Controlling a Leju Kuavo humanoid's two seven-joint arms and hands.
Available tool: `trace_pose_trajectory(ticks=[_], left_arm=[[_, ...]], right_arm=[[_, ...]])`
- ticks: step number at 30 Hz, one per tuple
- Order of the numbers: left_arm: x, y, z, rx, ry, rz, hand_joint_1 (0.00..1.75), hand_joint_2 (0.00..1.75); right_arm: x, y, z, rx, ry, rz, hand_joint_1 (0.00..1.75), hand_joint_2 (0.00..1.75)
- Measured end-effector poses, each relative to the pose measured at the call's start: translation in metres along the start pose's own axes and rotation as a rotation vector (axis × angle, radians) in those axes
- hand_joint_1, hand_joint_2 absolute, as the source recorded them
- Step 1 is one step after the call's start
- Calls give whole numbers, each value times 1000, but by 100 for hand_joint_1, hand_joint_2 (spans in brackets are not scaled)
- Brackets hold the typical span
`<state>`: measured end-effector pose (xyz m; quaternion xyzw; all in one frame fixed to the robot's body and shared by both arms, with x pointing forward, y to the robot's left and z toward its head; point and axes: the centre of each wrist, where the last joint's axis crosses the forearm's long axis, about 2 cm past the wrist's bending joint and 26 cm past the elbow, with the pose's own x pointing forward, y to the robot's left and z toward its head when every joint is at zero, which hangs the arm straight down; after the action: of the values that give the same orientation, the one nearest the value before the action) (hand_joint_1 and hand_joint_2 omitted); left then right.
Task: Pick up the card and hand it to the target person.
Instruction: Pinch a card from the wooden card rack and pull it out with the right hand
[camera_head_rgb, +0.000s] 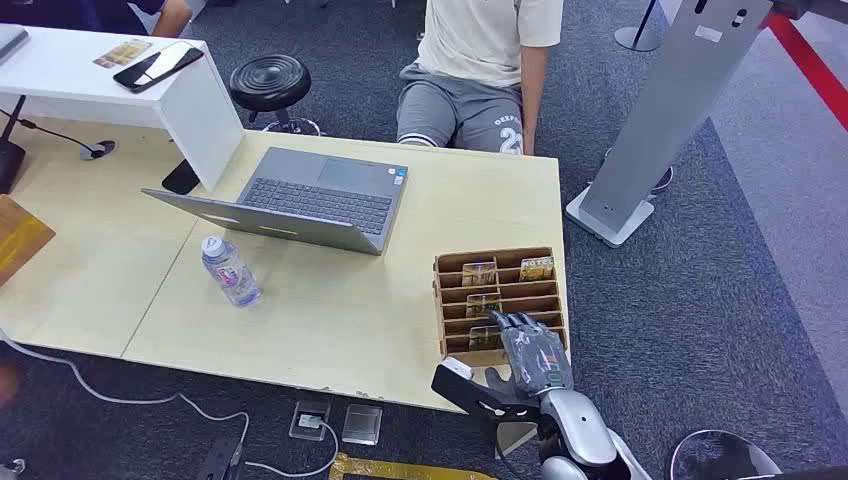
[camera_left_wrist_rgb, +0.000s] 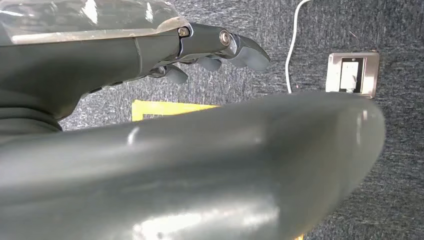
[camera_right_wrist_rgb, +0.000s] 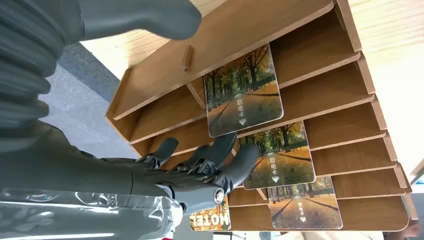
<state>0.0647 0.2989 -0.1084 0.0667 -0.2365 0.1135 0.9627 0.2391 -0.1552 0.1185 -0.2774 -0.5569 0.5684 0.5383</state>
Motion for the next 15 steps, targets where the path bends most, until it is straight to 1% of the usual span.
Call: trace_pose_trajectory(ticks=[3, 4, 6, 8, 14, 15], left_arm=[[0, 0, 0, 0, 0, 0, 0, 0], [0, 0, 0, 0, 0, 0, 0, 0], [0, 0, 0, 0, 0, 0, 0, 0], [0, 0, 0, -1, 0, 0, 0, 0], [0, -1, 0, -1, 1, 0, 0, 0], [0, -1, 0, -1, 1, 0, 0, 0]], right_arm=[[0, 0, 0, -1, 0, -1, 79, 175], [0, 0, 0, 0, 0, -1, 82, 175], [0, 1, 0, 2, 1, -2, 89, 175], [0, 1, 0, 2, 1, -2, 100, 175], [1, 0, -1, 0, -1, -3, 121, 175], [0, 0, -1, 0, -2, -3, 122, 175]])
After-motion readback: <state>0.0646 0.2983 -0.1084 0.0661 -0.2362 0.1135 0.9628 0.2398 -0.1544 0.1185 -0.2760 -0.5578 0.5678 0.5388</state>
